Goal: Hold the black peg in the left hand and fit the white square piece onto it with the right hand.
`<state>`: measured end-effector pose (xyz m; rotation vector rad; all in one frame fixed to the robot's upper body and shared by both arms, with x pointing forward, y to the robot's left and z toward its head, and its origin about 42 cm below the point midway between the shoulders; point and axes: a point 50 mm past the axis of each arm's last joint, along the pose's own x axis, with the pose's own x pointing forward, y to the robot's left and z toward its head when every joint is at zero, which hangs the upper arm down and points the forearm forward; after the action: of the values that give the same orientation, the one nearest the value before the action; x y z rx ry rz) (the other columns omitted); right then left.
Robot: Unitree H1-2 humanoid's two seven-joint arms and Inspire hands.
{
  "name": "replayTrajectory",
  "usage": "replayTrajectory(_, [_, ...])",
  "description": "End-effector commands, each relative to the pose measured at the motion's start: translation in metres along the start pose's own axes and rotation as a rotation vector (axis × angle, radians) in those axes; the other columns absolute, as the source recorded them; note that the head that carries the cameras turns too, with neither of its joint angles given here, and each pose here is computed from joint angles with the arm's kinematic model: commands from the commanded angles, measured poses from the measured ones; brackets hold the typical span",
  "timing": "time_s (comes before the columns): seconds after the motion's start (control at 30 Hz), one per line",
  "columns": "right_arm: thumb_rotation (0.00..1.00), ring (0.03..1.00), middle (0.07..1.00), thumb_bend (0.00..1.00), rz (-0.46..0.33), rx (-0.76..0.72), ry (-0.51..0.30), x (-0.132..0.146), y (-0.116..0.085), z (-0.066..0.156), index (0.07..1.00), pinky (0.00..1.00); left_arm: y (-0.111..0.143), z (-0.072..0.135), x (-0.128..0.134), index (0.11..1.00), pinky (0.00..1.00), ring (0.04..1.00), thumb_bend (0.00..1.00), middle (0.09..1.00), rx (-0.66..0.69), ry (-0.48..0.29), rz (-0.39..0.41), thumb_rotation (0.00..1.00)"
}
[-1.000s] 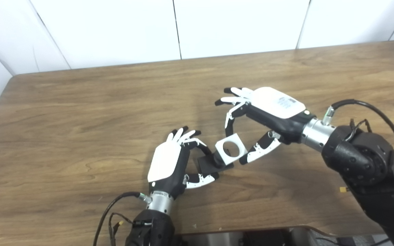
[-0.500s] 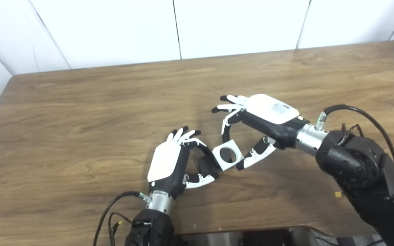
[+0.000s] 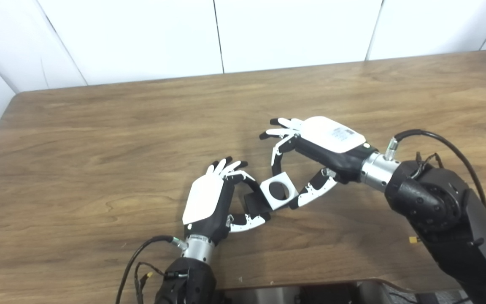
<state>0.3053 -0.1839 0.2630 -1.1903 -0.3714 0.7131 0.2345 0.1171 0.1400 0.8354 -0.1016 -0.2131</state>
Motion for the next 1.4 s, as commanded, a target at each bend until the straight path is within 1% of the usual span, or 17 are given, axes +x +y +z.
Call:
replayTrajectory(0.0, [0.15,0.999,0.905,0.52,-0.063,-0.053,-0.045,0.005,-0.017,0.006,0.492,0.98,-0.003,0.003,-0.001,0.492,1.0,0.965,0.5,0.869,0.006,0.009,-0.001,0.08])
replayTrajectory(0.83, [0.15,0.995,0.899,0.52,-0.05,-0.059,-0.054,0.01,-0.014,0.004,0.492,0.98,-0.005,0.006,0.006,0.492,0.99,0.962,0.5,0.869,0.008,0.004,0.003,0.08])
replayTrajectory(1.37, [0.15,0.995,0.901,0.52,-0.04,-0.056,-0.048,0.009,-0.012,0.002,0.492,0.99,-0.007,0.008,0.01,0.492,1.0,0.967,0.5,0.871,-0.009,-0.001,0.007,0.08])
